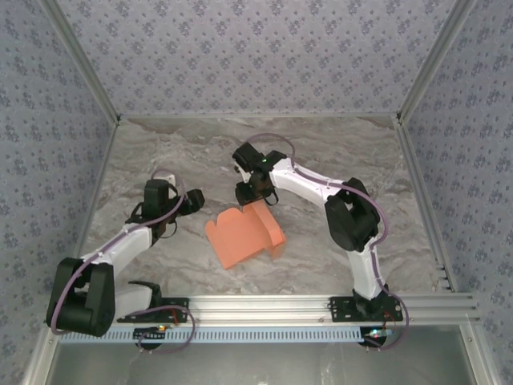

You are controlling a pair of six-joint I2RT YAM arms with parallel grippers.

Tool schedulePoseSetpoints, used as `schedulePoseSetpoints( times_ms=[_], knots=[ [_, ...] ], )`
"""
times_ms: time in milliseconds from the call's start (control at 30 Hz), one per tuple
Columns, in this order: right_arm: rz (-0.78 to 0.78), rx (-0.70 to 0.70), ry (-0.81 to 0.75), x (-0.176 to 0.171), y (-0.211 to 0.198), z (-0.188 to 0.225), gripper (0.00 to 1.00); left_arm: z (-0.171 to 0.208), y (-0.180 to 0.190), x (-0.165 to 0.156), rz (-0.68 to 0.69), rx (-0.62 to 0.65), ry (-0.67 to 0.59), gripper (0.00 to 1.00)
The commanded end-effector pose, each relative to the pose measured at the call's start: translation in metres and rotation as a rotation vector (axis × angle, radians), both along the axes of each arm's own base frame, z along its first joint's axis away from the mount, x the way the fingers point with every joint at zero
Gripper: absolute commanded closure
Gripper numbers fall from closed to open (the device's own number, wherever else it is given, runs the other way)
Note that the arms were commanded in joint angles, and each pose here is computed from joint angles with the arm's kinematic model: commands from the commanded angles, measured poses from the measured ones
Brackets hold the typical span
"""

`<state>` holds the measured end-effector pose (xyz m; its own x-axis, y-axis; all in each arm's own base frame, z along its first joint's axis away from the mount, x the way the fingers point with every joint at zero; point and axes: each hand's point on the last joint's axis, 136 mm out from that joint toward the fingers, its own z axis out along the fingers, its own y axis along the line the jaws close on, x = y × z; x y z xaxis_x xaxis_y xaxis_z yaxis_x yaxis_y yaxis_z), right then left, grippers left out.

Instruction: Fold the paper box

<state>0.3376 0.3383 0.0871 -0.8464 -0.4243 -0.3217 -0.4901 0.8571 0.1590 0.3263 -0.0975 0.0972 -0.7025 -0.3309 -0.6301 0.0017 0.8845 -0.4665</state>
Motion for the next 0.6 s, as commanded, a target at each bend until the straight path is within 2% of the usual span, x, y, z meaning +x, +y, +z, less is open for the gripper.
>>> schedulePoseSetpoints(
  times_ms=[0,333,567],
  knots=[
    [-0.003,0.083,-0.024,0.007,-0.008,0.023,0.56,0.023,-0.012,-0.005,-0.052,-0.067,0.047,0.2],
    [-0.222,0.479,-0.022,0.047,-0.059,0.075,0.6,0.062,-0.031,-0.024,-0.145,-0.182,0.118,0.19],
    [-0.33,0.618,-0.002,0.056,-0.089,0.075,0.6,0.066,-0.069,-0.025,-0.286,-0.363,0.11,0.22]
  ],
)
